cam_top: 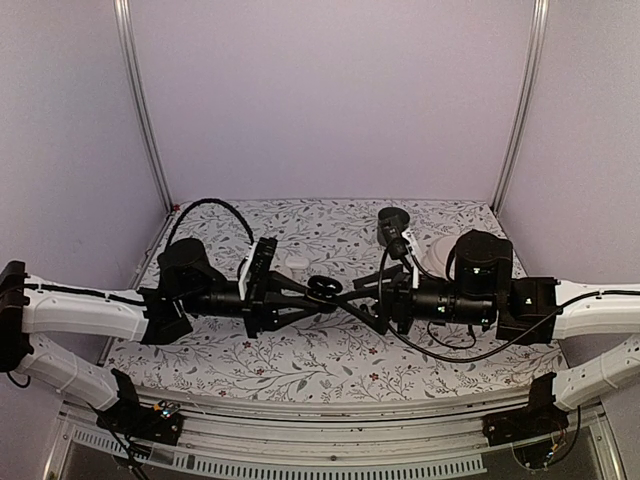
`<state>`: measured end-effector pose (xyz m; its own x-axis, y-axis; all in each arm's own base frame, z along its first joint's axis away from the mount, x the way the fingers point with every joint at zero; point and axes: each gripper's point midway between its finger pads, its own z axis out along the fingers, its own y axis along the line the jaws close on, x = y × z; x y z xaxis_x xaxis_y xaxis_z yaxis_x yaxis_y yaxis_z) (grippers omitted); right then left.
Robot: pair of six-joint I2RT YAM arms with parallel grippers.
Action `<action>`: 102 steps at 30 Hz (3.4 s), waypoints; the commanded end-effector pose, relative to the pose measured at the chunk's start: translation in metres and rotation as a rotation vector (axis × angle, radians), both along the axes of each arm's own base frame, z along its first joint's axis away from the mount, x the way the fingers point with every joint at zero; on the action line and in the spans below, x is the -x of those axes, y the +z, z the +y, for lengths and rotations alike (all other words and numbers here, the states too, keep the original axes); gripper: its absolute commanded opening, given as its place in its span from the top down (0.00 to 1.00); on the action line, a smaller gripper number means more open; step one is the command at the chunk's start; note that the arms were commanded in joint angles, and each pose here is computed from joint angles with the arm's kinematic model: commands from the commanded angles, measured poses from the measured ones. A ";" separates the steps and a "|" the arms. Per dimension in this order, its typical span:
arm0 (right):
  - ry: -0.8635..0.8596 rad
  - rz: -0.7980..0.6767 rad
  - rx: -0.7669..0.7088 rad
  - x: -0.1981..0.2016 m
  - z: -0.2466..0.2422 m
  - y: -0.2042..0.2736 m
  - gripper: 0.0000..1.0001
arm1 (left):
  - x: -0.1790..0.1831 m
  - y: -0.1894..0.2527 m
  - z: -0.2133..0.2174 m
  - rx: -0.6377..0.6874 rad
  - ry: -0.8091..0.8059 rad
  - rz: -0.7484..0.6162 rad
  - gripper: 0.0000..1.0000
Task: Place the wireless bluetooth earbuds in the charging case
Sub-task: Pick up the left earbud from the center of the board.
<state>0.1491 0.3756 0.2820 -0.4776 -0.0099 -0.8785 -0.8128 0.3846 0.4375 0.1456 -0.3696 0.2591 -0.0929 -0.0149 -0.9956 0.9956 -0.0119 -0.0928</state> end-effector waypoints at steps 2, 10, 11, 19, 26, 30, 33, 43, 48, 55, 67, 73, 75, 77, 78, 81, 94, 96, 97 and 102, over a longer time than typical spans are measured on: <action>-0.028 0.033 -0.025 0.001 -0.012 0.011 0.33 | 0.003 0.008 0.006 0.013 0.032 -0.105 1.00; -0.084 0.111 0.053 -0.005 -0.019 -0.012 0.41 | -0.002 0.010 0.012 0.003 0.084 -0.181 1.00; -0.121 0.131 0.066 -0.011 -0.024 -0.016 0.41 | -0.003 0.010 0.014 0.003 0.095 -0.188 1.00; -0.357 0.397 0.262 -0.058 -0.070 -0.099 0.50 | -0.012 0.009 0.028 0.016 0.196 -0.208 1.00; -0.455 0.553 0.406 -0.099 -0.087 -0.181 0.59 | -0.019 0.005 0.038 0.033 0.253 -0.186 1.00; -0.489 0.568 0.479 -0.128 -0.089 -0.209 0.64 | -0.021 0.002 0.043 0.036 0.275 -0.173 1.00; -0.526 0.551 0.545 -0.146 -0.089 -0.224 0.65 | -0.022 0.002 0.048 0.041 0.289 -0.170 1.00; -0.513 0.496 0.655 -0.173 -0.070 -0.239 0.70 | -0.023 0.001 0.056 0.046 0.310 -0.158 1.00; -0.506 0.432 0.747 -0.174 -0.048 -0.232 0.70 | -0.025 0.000 0.057 0.054 0.317 -0.151 1.00; -0.521 0.447 0.816 -0.175 -0.042 -0.245 0.74 | -0.026 -0.001 0.055 0.056 0.311 -0.138 1.00; -0.534 0.444 0.875 -0.174 -0.036 -0.258 0.74 | -0.025 -0.003 0.057 0.055 0.313 -0.118 1.00; -0.537 0.442 0.876 -0.176 -0.034 -0.258 0.74 | -0.025 -0.004 0.056 0.053 0.308 -0.111 1.00; -0.528 0.435 0.881 -0.175 -0.031 -0.256 0.75 | -0.025 -0.005 0.056 0.049 0.309 -0.108 1.00; -0.530 0.414 0.889 -0.174 -0.028 -0.250 0.74 | -0.025 -0.005 0.056 0.046 0.308 -0.105 1.00; -0.530 0.406 0.894 -0.173 -0.027 -0.247 0.74 | -0.025 -0.006 0.056 0.045 0.307 -0.103 1.00; -0.536 0.385 0.902 -0.170 -0.023 -0.240 0.74 | -0.025 -0.007 0.056 0.043 0.307 -0.100 1.00; -0.550 0.395 0.955 -0.166 -0.027 -0.261 0.74 | -0.024 -0.005 0.056 0.042 0.299 -0.092 1.00; -0.559 0.390 0.964 -0.168 -0.029 -0.261 0.74 | -0.023 -0.006 0.056 0.039 0.298 -0.088 1.00; -0.560 0.388 0.968 -0.168 -0.029 -0.262 0.74 | -0.023 -0.006 0.056 0.040 0.295 -0.087 1.00; -0.571 0.373 0.959 -0.171 -0.029 -0.253 0.75 | -0.023 -0.006 0.055 0.039 0.295 -0.083 1.00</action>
<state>0.3121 0.3449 0.0192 -0.8619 -0.3075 -0.4031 -0.3183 0.9471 -0.0419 0.1664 -0.3168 0.2496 0.0011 -0.0564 -0.9984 0.9618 0.2734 -0.0144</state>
